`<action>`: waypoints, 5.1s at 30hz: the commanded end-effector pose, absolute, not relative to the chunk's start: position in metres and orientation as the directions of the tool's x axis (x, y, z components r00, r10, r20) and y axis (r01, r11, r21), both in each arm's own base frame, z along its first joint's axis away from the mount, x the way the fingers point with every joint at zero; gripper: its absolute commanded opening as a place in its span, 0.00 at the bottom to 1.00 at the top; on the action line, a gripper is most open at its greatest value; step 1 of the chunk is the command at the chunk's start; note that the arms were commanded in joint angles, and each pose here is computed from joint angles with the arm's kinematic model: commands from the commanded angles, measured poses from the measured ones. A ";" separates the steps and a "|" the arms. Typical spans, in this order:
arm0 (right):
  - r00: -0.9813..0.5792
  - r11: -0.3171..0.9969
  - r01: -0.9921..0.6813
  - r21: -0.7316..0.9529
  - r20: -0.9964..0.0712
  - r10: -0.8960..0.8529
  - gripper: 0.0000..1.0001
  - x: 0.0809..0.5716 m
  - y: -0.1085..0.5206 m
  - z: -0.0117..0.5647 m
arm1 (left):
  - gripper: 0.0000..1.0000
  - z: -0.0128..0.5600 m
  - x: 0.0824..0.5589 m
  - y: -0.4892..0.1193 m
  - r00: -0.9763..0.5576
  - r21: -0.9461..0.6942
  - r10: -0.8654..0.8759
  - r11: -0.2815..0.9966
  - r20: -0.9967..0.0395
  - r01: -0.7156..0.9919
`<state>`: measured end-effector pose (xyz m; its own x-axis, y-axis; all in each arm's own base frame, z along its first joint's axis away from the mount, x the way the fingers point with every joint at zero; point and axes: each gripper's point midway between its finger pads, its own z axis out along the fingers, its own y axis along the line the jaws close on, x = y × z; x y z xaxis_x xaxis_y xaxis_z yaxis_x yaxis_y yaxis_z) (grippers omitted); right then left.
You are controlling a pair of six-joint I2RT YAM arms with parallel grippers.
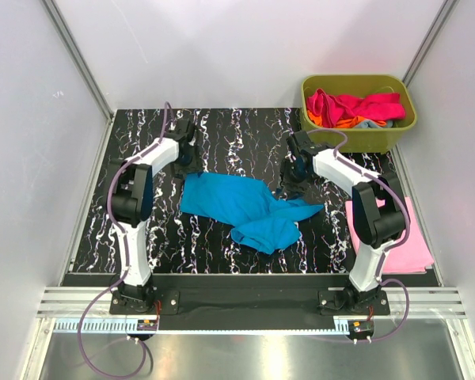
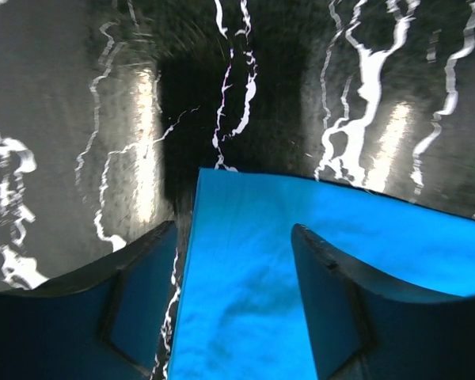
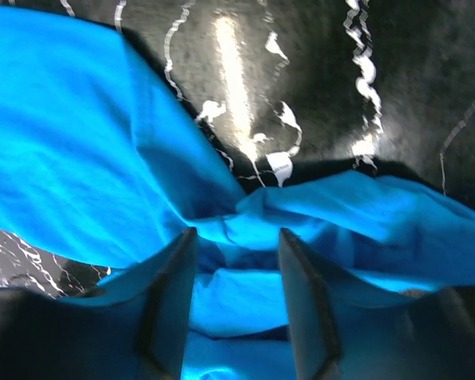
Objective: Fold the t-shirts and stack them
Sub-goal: Flatten the tshirt out
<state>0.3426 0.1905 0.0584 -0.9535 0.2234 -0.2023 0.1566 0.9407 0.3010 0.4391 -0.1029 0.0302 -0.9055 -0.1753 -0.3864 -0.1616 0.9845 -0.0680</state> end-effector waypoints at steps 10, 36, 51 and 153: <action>-0.960 0.944 0.157 0.290 -0.179 0.215 0.53 0.344 0.192 0.037 | 0.20 0.028 0.468 -0.092 -0.887 -0.095 -0.186 0.982 -0.424 -0.161; -0.464 0.933 0.122 0.337 -0.812 0.354 0.00 0.455 0.152 0.329 | 0.00 0.396 0.315 0.035 -0.061 -0.341 -0.406 0.831 -0.912 -0.439; -0.456 0.880 -0.084 0.468 -0.803 0.384 0.00 0.355 0.152 0.365 | 0.00 0.374 0.289 0.035 -0.129 -0.248 -0.347 0.842 -0.929 -0.479; -0.780 0.997 0.067 -0.033 -0.626 0.031 0.72 0.534 0.170 0.106 | 0.70 0.077 0.378 -0.037 -0.743 -0.381 -0.577 0.807 -0.340 -0.452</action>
<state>0.5368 0.1873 0.0428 -0.8244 0.0511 -0.5637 0.0506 0.9986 0.0165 0.3866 -0.0678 0.0418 -0.7801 -0.5985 -0.1823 -0.4607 0.7466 -0.4799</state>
